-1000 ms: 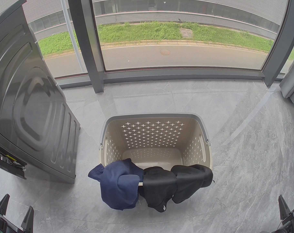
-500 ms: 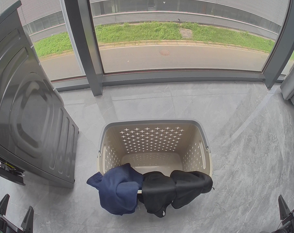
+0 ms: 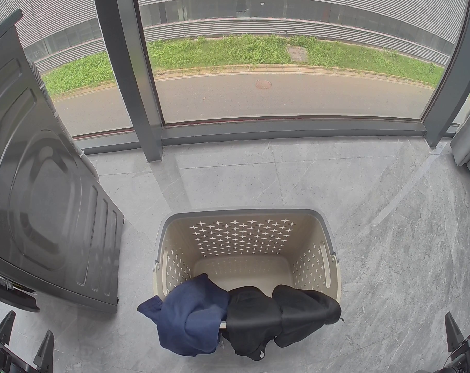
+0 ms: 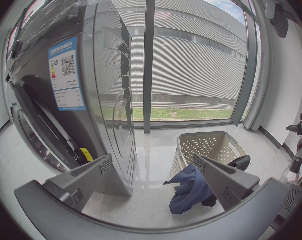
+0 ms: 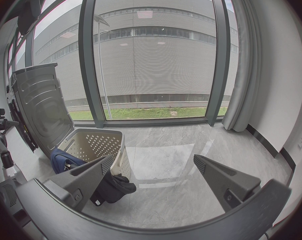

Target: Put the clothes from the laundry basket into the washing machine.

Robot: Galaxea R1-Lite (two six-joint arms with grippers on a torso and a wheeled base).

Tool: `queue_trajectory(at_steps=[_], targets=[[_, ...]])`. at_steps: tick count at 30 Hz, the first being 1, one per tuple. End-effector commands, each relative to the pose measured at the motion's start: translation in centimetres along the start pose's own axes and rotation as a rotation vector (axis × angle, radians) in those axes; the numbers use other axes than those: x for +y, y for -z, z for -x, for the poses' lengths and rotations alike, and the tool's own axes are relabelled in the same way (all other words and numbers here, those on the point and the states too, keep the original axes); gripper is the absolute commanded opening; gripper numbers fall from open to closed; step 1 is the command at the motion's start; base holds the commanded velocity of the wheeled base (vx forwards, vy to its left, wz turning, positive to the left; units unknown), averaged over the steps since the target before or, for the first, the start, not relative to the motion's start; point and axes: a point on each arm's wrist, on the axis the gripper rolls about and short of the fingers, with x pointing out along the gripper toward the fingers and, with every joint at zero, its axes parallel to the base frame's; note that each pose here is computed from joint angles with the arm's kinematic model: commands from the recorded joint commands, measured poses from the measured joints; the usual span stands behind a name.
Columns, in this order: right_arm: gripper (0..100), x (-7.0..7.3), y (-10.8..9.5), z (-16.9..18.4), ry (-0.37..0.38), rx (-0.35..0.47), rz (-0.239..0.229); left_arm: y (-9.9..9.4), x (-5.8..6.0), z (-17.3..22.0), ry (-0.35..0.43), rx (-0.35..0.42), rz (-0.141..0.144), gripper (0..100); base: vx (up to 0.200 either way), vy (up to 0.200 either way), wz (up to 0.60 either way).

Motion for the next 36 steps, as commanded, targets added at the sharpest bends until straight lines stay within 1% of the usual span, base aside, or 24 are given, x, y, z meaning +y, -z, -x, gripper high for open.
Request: queue_trajectory(at_steps=[1, 7, 11, 23, 29, 35, 36], targets=[[100, 0.01, 0.53, -0.01, -0.001, 0.001, -0.001, 0.48, 0.02, -0.01, 0.0, 0.002, 0.0, 100, 0.0, 0.0, 0.0], [100, 0.01, 0.53, -0.01, -0.001, 0.001, -0.001, 0.49, 0.02, 0.0, 0.0, 0.0, 0.002, 100, 0.0, 0.0, 0.0], [100, 0.01, 0.53, -0.01, -0.001, 0.001, 0.001, 0.49, 0.02, 0.0, 0.0, 0.0, 0.0, 100, 0.2, 0.0, 0.0], [100, 0.01, 0.53, -0.01, -0.001, 0.001, 0.001, 0.49, 0.02, 0.0, 0.0, 0.0, -0.001, 100, 0.0, 0.0, 0.0], [100, 0.01, 0.53, -0.01, -0.001, 0.001, 0.001, 0.49, 0.02, 0.0, 0.0, 0.0, -0.001, 100, 0.2, 0.0, 0.0], [100, 0.01, 0.53, -0.01, -0.001, 0.001, 0.001, 0.49, 0.02, 0.0, 0.0, 0.0, -0.001, 100, 0.0, 0.0, 0.0], [100, 0.01, 0.53, -0.01, -0.001, 0.001, 0.001, 0.48, 0.02, -0.01, 0.0, 0.002, -0.001, 100, 0.2, 0.0, 0.0]])
